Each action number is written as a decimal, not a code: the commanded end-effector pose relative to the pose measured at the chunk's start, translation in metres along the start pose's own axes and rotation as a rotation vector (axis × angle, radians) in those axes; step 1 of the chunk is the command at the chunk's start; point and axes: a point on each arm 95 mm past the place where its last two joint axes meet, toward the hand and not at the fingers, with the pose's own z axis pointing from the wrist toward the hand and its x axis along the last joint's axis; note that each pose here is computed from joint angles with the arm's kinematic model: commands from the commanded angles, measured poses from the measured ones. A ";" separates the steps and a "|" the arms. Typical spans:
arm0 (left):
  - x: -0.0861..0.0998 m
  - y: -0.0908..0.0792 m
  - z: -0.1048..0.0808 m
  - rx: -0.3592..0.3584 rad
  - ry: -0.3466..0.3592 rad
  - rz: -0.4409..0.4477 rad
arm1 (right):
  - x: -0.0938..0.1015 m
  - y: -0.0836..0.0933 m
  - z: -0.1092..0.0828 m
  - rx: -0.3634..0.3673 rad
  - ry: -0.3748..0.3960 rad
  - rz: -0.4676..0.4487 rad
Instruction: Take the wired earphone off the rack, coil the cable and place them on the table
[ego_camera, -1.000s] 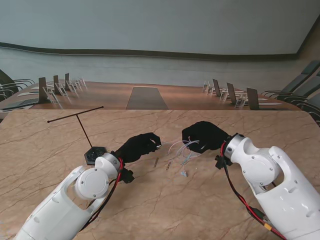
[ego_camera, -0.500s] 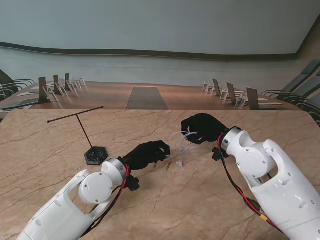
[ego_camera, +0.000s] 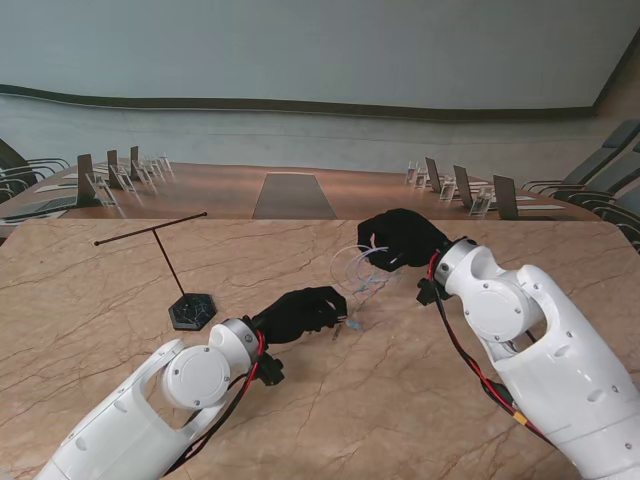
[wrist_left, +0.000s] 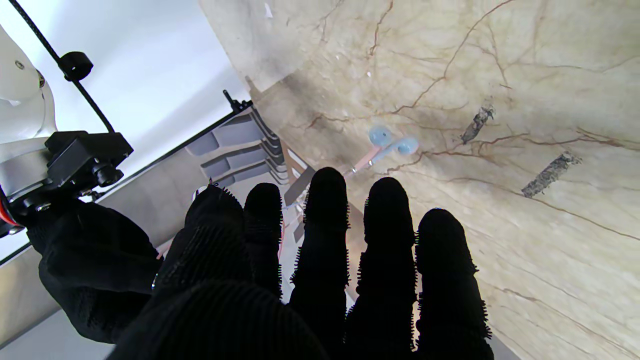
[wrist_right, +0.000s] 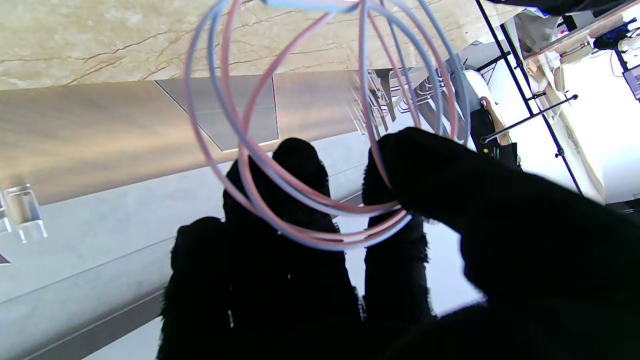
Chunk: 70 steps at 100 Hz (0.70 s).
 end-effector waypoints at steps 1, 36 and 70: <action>0.000 0.003 0.000 -0.013 0.002 -0.001 | 0.005 0.000 0.003 -0.001 0.009 0.005; 0.003 0.006 0.008 -0.046 0.004 0.005 | 0.014 -0.002 0.001 0.016 0.027 0.008; 0.003 0.006 0.011 -0.050 -0.001 0.012 | 0.020 -0.006 -0.005 0.036 0.035 0.007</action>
